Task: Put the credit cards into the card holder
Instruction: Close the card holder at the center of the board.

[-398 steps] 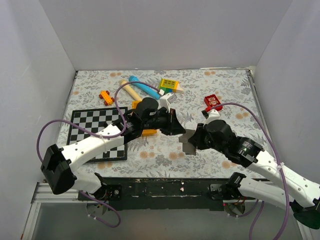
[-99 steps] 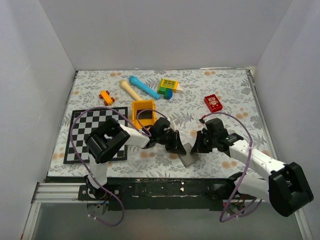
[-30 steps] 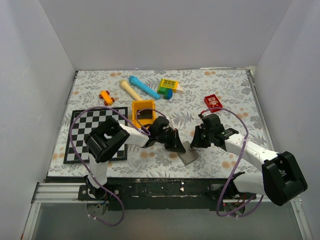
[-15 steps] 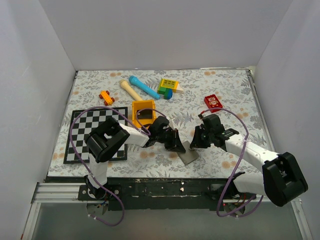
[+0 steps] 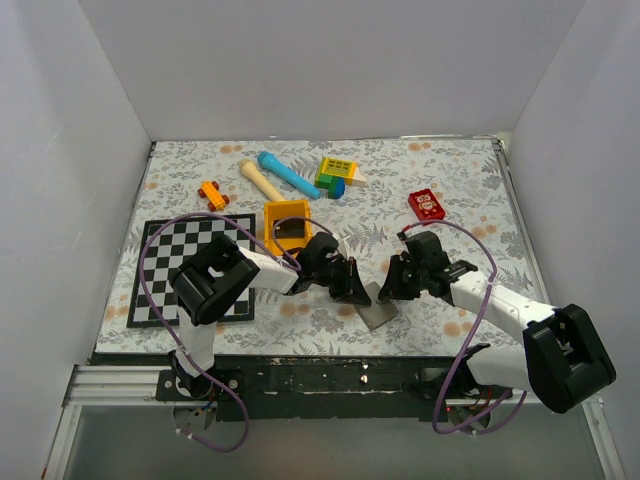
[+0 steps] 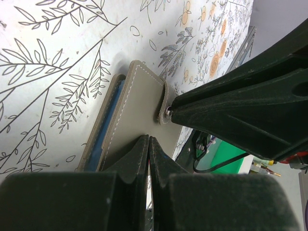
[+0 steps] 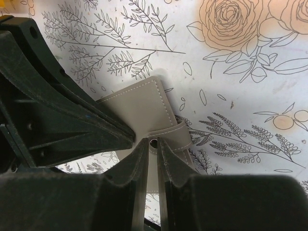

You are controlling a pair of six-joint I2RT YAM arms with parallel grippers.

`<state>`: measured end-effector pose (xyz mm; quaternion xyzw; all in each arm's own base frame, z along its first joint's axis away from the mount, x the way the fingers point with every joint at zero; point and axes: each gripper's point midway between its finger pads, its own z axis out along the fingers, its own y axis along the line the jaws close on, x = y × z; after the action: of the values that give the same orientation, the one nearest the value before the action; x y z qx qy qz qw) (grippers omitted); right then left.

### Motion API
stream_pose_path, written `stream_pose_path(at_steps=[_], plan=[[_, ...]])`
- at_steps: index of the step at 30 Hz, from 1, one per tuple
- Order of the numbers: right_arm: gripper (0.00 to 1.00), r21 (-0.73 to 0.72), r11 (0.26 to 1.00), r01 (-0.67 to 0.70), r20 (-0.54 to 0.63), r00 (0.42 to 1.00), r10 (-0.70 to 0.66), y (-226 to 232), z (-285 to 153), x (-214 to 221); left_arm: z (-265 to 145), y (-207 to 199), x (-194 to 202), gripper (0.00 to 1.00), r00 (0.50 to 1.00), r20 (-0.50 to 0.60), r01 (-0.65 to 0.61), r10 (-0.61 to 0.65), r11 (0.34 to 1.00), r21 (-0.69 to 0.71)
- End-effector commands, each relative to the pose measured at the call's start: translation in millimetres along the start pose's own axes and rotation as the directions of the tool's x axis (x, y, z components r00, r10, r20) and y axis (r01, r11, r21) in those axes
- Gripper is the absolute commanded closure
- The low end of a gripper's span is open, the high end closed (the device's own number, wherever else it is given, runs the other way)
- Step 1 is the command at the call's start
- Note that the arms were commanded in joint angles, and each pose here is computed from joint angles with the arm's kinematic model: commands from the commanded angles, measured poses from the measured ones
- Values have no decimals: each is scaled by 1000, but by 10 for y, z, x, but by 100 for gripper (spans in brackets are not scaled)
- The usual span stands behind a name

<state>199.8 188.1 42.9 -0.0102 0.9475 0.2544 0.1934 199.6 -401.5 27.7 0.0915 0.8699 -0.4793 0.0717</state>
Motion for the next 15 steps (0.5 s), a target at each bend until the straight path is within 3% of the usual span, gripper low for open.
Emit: stream_pose_path(at_steps=[1, 15], plan=[[79, -38, 999, -1, 19, 1000, 2, 69, -6, -36, 30, 569, -18, 100, 999, 44, 36, -28, 981, -190], [79, -48, 999, -12, -13, 1000, 11, 60, 39, 44, 28, 573, -11, 100, 999, 42, 35, -27, 981, -190]])
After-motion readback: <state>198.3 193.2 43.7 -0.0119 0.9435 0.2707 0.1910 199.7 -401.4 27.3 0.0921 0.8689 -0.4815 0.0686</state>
